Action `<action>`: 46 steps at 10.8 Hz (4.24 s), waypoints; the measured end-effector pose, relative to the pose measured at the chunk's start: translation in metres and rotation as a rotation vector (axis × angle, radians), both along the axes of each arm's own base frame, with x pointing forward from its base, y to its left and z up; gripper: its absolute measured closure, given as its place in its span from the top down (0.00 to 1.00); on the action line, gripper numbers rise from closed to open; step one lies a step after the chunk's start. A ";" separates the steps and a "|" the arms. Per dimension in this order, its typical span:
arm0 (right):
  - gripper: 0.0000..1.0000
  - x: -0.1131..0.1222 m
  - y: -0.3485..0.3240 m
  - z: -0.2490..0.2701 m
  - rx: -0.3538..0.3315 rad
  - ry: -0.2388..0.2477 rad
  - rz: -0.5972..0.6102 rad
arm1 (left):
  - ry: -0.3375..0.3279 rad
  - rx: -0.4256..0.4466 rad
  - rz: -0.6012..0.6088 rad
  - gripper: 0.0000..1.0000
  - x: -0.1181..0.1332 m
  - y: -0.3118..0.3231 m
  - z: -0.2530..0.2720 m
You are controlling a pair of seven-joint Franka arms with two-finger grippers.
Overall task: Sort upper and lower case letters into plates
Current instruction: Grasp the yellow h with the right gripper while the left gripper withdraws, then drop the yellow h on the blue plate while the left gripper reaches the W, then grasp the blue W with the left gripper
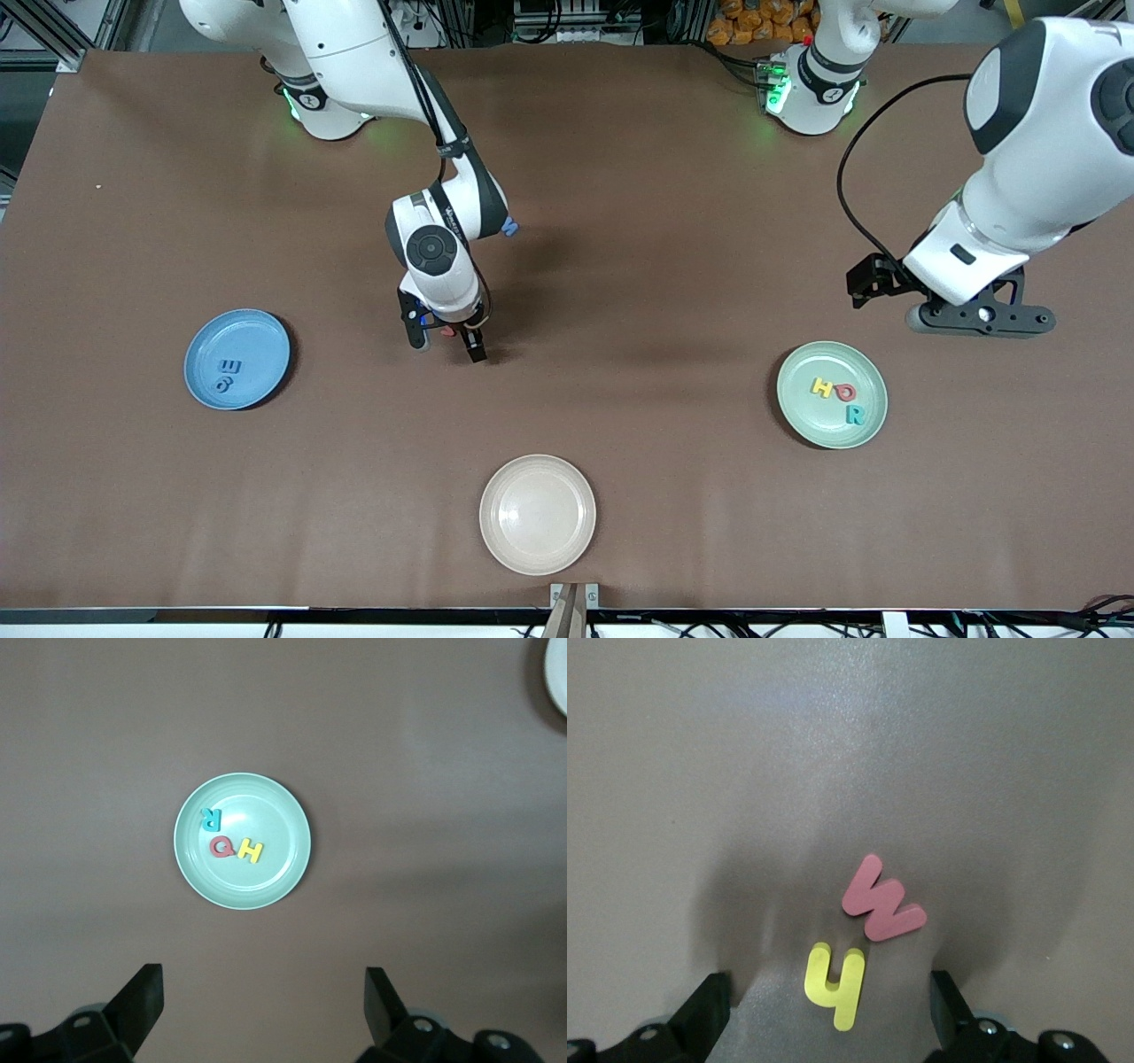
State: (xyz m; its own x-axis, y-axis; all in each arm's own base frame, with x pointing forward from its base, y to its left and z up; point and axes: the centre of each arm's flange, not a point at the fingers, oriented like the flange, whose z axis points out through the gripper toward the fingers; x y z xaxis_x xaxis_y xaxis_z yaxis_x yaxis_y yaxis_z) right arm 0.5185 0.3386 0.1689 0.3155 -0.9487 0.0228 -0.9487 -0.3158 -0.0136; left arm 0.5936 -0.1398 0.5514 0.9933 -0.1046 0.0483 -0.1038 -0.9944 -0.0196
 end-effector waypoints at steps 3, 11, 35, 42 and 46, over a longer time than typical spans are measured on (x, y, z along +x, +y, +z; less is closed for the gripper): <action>1.00 -0.001 -0.002 -0.002 -0.004 0.004 -0.002 | 0.000 -0.009 0.015 1.00 -0.013 -0.039 0.004; 0.43 0.000 0.000 0.008 0.005 -0.007 -0.001 | 0.072 -0.026 0.002 1.00 -0.054 -0.167 -0.037; 0.71 0.082 -0.412 0.105 -0.034 0.254 0.631 | 0.023 -0.078 -0.590 1.00 -0.271 -0.498 -0.308; 1.00 0.083 -0.400 0.103 -0.031 0.257 0.651 | 0.071 -0.050 -0.712 1.00 -0.302 -0.508 -0.350; 1.00 0.083 -0.398 0.103 -0.031 0.257 0.653 | 0.094 -0.035 -0.724 1.00 -0.312 -0.509 -0.370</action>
